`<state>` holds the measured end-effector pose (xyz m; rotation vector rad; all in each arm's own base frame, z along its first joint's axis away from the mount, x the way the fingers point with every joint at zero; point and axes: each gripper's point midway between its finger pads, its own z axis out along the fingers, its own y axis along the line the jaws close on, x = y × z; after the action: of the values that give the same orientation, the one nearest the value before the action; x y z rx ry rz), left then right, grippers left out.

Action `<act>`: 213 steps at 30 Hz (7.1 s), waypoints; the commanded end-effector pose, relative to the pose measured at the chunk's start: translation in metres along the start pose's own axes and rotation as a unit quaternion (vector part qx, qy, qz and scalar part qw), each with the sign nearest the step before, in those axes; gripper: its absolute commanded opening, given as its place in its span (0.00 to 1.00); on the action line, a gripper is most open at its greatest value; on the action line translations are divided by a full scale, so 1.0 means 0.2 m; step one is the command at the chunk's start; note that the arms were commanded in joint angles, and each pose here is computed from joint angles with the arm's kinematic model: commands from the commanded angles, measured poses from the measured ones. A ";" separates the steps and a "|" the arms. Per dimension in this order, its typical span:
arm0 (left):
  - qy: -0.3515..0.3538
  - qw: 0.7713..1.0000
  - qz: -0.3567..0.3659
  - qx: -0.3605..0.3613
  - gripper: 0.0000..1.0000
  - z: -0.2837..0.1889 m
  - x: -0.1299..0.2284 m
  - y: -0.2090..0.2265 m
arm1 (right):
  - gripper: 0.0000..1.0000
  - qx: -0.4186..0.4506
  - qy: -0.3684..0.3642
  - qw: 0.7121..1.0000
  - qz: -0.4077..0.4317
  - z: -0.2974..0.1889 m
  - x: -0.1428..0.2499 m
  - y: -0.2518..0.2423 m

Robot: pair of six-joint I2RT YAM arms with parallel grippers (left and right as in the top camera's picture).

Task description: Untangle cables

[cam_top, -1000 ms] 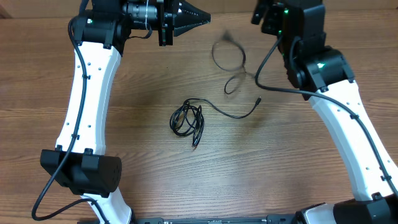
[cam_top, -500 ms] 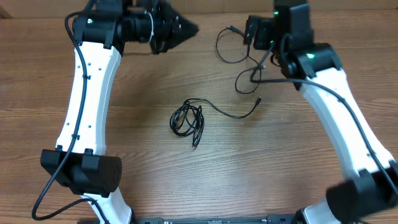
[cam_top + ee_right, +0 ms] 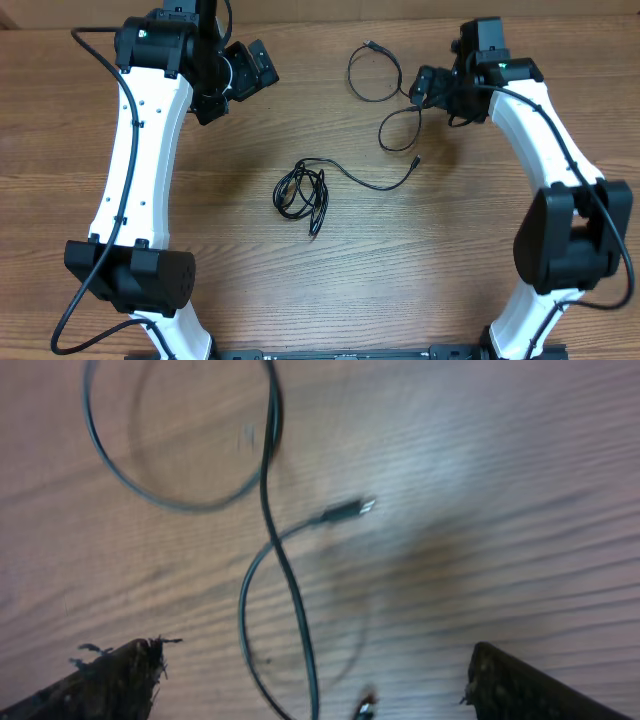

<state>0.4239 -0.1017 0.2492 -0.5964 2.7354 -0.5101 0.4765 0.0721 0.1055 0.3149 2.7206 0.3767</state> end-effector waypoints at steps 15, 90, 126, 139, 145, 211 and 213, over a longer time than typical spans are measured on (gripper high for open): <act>-0.017 1.000 0.013 -0.017 1.00 -0.06 -0.01 0.03 | 0.66 -0.048 0.090 0.995 0.006 0.23 0.20 0.10; 0.150 0.946 -0.121 0.260 0.80 -0.21 0.19 -0.54 | 0.04 -0.378 -0.257 0.856 -0.240 -1.74 -0.02 1.16; -0.136 0.976 -0.104 -0.136 0.04 -0.23 -0.30 0.43 | 0.04 0.019 -0.355 0.935 0.015 -1.50 -0.41 0.34; -0.285 0.947 -0.145 0.006 0.04 -0.75 -0.68 0.42 | 0.39 -0.146 -0.289 0.945 -0.045 -1.47 -0.31 0.64; -0.300 0.936 -0.177 -0.042 0.04 -0.75 -0.74 0.61 | 1.00 -0.158 -0.268 0.949 -0.049 -1.43 -0.28 0.66; -0.005 0.990 0.098 -0.101 0.88 0.71 -0.86 1.47 | 1.00 -0.119 -0.156 0.979 -0.049 -1.02 -0.21 0.60; 0.011 0.989 0.106 -0.100 0.87 0.77 -0.83 1.50 | 1.00 -0.124 -0.142 0.981 -0.049 -0.98 -0.20 0.61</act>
<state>0.5217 0.1972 0.0592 -0.4387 2.7901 -0.1001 0.4493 0.1244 0.3465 0.1710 2.3281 0.5631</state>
